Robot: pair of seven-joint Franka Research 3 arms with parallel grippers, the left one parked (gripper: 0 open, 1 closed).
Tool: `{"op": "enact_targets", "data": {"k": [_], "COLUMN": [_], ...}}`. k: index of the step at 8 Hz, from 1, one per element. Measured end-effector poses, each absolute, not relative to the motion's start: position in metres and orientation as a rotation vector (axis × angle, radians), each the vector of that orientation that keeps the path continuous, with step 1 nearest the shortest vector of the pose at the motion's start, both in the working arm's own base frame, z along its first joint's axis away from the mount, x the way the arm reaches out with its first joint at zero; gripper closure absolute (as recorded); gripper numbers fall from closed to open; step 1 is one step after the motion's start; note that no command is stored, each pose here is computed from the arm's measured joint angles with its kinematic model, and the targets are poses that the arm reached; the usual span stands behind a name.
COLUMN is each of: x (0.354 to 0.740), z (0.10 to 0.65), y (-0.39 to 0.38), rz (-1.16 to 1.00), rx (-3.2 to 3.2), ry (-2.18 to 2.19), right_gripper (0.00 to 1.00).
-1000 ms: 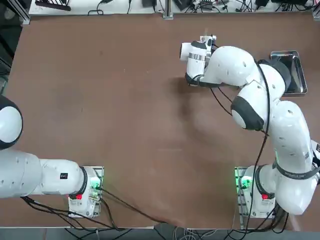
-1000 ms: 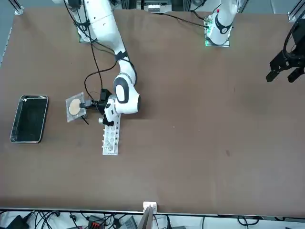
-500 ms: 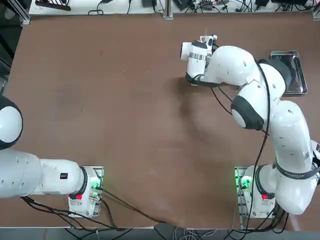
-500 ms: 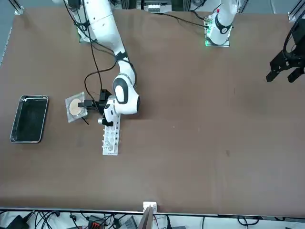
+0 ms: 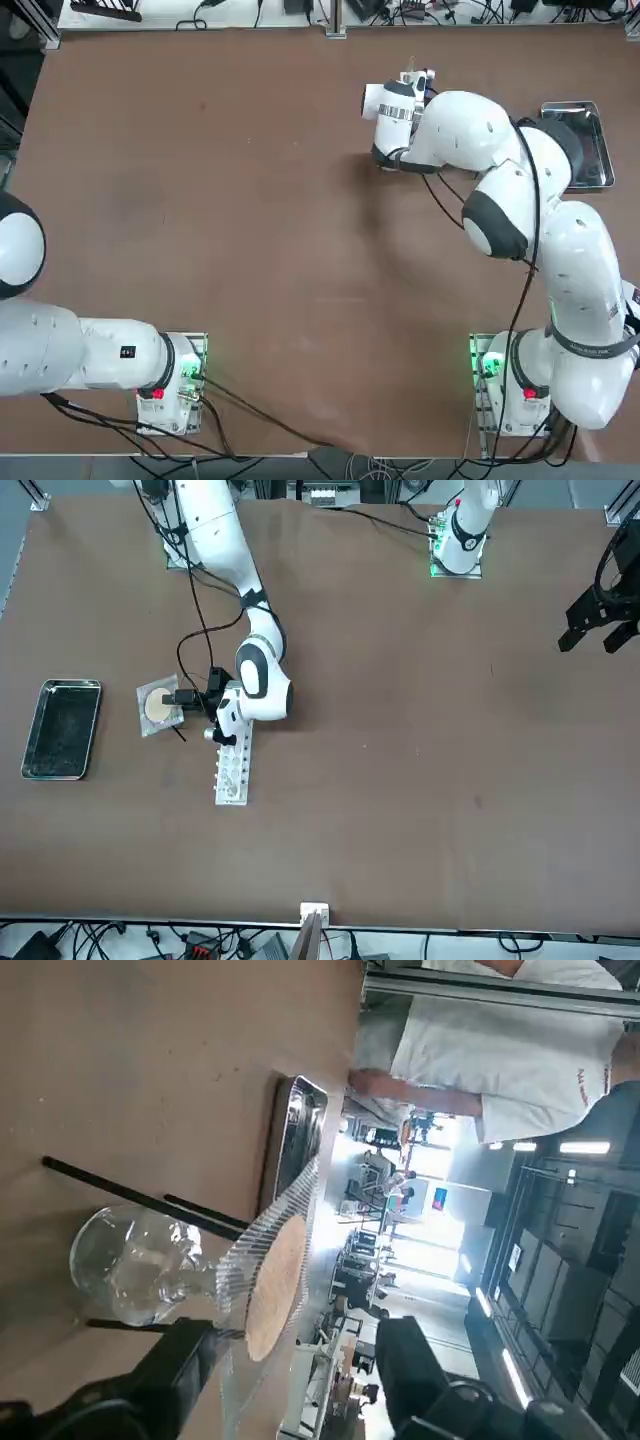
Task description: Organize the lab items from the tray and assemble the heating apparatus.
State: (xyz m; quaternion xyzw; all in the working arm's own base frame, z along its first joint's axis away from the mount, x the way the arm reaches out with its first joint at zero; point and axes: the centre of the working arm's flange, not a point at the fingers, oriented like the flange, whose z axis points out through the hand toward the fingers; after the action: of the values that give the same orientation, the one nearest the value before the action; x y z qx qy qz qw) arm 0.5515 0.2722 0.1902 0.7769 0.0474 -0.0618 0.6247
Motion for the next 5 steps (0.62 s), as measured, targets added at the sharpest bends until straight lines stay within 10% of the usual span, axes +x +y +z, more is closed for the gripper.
{"op": "enact_targets", "data": {"k": [5], "x": [0.5552], "z": [0.1901], "y": [0.2656], "rz": [-0.155], "rx": [1.794], "ry": [0.094], "right_gripper": [0.0]}}
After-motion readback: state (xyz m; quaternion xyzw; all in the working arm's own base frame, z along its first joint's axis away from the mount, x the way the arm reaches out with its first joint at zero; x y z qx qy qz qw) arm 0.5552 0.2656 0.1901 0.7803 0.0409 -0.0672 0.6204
